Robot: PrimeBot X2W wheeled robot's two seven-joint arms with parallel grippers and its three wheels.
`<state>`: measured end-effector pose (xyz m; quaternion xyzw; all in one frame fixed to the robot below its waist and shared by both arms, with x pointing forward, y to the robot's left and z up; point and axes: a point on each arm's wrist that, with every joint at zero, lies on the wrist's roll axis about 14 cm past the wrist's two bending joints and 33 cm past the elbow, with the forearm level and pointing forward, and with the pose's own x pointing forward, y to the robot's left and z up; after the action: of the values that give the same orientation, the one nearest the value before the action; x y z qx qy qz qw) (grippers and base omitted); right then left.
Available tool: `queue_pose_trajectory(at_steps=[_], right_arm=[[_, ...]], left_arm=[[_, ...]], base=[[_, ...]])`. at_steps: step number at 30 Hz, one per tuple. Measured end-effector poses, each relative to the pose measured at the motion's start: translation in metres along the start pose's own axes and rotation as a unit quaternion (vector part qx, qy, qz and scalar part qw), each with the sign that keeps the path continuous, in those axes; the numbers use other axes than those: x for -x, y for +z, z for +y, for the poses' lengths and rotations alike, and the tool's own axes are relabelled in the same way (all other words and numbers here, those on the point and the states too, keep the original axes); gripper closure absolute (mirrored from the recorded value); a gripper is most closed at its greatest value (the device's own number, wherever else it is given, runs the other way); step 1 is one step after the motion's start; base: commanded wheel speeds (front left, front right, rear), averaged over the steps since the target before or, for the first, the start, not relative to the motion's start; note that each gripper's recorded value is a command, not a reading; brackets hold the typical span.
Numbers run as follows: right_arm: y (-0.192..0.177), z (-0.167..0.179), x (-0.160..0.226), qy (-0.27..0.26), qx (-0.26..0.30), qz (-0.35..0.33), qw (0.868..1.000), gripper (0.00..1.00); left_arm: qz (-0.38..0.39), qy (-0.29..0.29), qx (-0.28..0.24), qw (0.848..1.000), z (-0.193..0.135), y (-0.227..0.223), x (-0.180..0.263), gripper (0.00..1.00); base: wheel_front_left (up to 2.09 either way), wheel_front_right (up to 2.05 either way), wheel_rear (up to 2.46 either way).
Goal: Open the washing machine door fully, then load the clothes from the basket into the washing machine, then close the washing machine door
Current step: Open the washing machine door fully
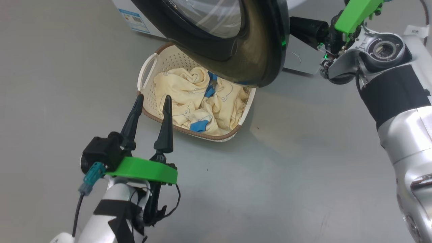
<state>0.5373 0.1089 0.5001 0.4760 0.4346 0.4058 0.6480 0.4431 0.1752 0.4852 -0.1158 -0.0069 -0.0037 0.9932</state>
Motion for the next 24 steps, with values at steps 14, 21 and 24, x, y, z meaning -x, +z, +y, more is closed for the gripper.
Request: queue_pose_trajectory(at_steps=[14, 21, 24], right_arm=[[-0.046, 0.018, -0.01, 0.022, 0.001, 0.063, 0.998, 1.0], [-0.071, 0.023, -0.013, 0.033, -0.003, 0.094, 0.995, 1.0], [-0.082, 0.027, -0.013, 0.039, -0.001, 0.109, 0.993, 1.0]], left_arm=[[-0.007, 0.001, 0.001, 1.0, -0.001, 0.007, 0.011, 0.0], [-0.006, 0.001, 0.003, 1.0, -0.002, 0.007, 0.017, 0.0], [-0.006, 0.0, 0.004, 1.0, -0.004, 0.008, 0.018, 0.0]], base=[[0.0, 0.0, 0.0], [0.0, 0.0, 0.0], [0.0, 0.0, 0.0]])
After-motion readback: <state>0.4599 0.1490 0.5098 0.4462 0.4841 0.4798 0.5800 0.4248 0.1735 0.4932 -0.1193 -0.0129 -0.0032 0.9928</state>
